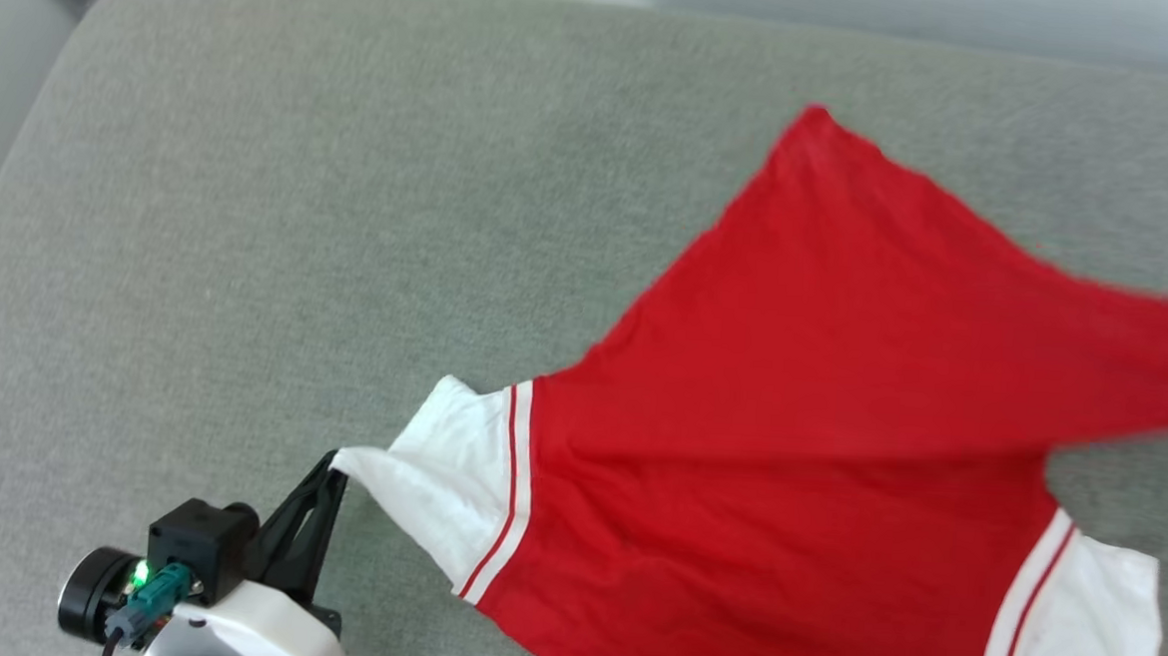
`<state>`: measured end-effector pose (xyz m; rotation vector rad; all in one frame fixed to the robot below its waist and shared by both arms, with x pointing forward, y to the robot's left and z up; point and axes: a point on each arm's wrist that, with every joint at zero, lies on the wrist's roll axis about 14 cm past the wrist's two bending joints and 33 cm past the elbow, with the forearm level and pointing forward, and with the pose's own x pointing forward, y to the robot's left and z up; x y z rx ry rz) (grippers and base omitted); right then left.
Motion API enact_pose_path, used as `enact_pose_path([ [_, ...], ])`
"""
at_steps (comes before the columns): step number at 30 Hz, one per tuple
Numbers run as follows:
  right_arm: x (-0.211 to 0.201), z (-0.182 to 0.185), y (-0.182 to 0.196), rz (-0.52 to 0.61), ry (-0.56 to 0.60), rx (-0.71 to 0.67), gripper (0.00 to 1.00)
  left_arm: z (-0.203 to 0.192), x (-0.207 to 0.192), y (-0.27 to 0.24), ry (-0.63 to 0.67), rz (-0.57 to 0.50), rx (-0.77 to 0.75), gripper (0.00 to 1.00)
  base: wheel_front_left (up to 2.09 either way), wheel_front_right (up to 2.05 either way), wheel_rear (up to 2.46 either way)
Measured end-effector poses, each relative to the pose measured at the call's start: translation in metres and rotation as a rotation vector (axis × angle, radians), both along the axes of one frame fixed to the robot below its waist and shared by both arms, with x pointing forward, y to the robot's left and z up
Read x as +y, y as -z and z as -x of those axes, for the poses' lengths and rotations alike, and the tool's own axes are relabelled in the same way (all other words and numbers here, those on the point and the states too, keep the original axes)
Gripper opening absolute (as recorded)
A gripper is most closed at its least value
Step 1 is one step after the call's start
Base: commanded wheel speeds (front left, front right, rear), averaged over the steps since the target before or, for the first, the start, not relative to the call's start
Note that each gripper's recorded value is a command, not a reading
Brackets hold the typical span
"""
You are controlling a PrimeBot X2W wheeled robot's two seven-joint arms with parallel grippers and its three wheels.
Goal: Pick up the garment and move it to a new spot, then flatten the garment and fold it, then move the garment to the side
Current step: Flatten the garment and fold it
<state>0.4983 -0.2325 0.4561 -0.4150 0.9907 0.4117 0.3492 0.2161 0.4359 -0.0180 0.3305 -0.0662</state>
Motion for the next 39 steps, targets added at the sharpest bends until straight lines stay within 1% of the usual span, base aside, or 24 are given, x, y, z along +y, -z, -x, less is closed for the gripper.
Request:
enact_pose_path([
  [2, -0.015, 0.027, 0.004, 0.010, 0.014, 0.031, 0.00, 0.003, 0.000, -0.003, 0.005, -0.002, -0.008, 0.00, 0.00, 0.00, 0.00],
  [3, -0.029, 0.055, 0.011, 0.009, 0.037, 0.066, 0.00, 0.006, -0.003, -0.005, 0.011, 0.006, -0.011, 0.00, 0.00, 0.00, 0.00],
  [4, -0.029, 0.055, 0.011, 0.009, 0.037, 0.066, 0.00, 0.006, -0.003, -0.005, 0.011, 0.006, -0.011, 0.00, 0.00, 0.00, 0.00],
  [9, -0.059, 0.126, 0.040, -0.008, 0.125, 0.176, 0.00, 0.007, -0.013, -0.010, 0.040, 0.023, -0.027, 0.00, 0.00, 0.00, 0.00],
  [12, -0.069, 0.169, 0.066, -0.042, 0.198, 0.249, 0.00, 0.006, -0.016, -0.012, 0.049, 0.027, -0.035, 0.00, 0.00, 0.00, 0.00],
  [15, -0.066, 0.216, 0.096, -0.082, 0.256, 0.354, 0.00, 0.007, -0.016, -0.010, 0.053, 0.027, -0.028, 0.00, 0.00, 0.00, 0.00],
  [16, -0.065, 0.225, 0.101, -0.093, 0.270, 0.372, 0.00, 0.007, -0.017, -0.009, 0.054, 0.027, -0.025, 0.00, 0.00, 0.00, 0.00],
  [18, -0.063, 0.232, 0.105, -0.118, 0.294, 0.374, 0.00, 0.006, -0.017, -0.007, 0.055, 0.026, -0.019, 0.00, 0.00, 0.00, 0.00],
  [19, -0.061, 0.233, 0.106, -0.131, 0.307, 0.369, 0.02, 0.006, -0.017, -0.006, 0.056, 0.026, -0.017, 0.00, 0.00, 0.00, 0.00],
  [20, -0.060, 0.232, 0.107, -0.147, 0.321, 0.356, 0.70, 0.005, -0.018, -0.005, 0.059, 0.026, -0.015, 0.00, 0.00, 0.00, 0.00],
  [21, -0.060, 0.230, 0.105, -0.157, 0.330, 0.339, 1.00, 0.005, -0.018, -0.005, 0.060, 0.027, -0.014, 0.00, 0.00, 0.00, 0.00],
  [24, -0.060, 0.216, 0.095, -0.176, 0.336, 0.274, 1.00, 0.005, -0.020, -0.004, 0.066, 0.027, -0.011, 0.00, 0.00, 0.00, 0.00],
  [26, -0.058, 0.194, 0.079, -0.197, 0.325, 0.190, 1.00, 0.006, -0.020, -0.005, 0.067, 0.027, -0.014, 0.00, 0.00, 0.00, 0.00],
  [30, -0.056, 0.137, 0.028, -0.211, 0.260, -0.016, 1.00, 0.007, -0.019, -0.006, 0.064, 0.027, -0.016, 0.00, 0.00, 0.00, 0.00],
  [33, -0.048, 0.101, -0.011, -0.215, 0.199, -0.135, 1.00, 0.005, -0.020, -0.008, 0.063, 0.028, -0.022, 0.00, 0.00, 0.00, 0.00],
  [36, -0.038, 0.074, -0.039, -0.175, 0.119, -0.196, 1.00, 0.003, -0.021, -0.008, 0.063, 0.029, -0.023, 0.00, 0.00, 0.00, 0.00],
  [39, -0.021, 0.055, -0.051, -0.135, 0.040, -0.194, 1.00, -0.001, -0.022, -0.007, 0.069, 0.026, -0.023, 0.00, 0.00, 0.00, 0.00],
])
